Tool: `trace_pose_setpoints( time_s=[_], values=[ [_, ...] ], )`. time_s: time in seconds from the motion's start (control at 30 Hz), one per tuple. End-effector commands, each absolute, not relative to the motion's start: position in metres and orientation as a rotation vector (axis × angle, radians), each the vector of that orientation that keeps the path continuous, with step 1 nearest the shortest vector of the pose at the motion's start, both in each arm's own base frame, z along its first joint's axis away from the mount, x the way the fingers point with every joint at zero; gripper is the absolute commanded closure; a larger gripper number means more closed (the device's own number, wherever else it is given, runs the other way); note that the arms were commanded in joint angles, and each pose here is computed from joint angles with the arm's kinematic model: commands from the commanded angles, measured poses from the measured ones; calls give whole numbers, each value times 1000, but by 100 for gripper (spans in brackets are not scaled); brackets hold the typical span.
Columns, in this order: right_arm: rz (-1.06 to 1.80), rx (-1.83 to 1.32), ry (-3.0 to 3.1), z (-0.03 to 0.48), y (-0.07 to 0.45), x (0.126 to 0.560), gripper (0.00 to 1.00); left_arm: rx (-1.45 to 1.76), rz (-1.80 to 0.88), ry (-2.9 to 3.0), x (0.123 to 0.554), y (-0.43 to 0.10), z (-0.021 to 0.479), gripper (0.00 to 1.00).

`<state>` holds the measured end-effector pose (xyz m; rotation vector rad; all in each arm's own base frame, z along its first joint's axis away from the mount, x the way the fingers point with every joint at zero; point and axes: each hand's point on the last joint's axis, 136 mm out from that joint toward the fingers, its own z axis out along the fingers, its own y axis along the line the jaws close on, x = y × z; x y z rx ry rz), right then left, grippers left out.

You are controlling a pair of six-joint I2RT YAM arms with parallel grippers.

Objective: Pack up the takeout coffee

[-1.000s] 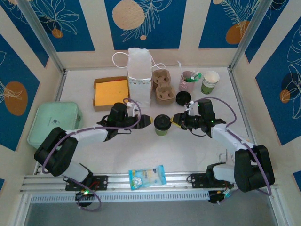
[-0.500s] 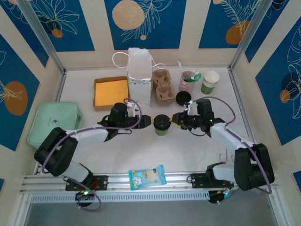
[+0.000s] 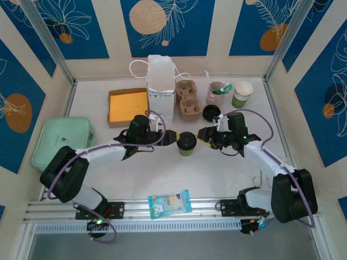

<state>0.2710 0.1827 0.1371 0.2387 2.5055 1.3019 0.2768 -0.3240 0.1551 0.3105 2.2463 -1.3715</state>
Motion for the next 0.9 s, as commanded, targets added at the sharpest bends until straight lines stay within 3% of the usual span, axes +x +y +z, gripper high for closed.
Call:
trace_pose_setpoints(
  time_s=[0.0,0.37,0.87],
  values=[
    [1257,177,2500,149,183,268,45,361,-1336,2253,278,-332,155,43],
    [1049,40,2584,142,190,261,37,426,-1243,2304,279,-339,145,43],
    [992,106,2689,112,191,267,40,446,-1196,2328,284,-343,135,44]
  ],
)
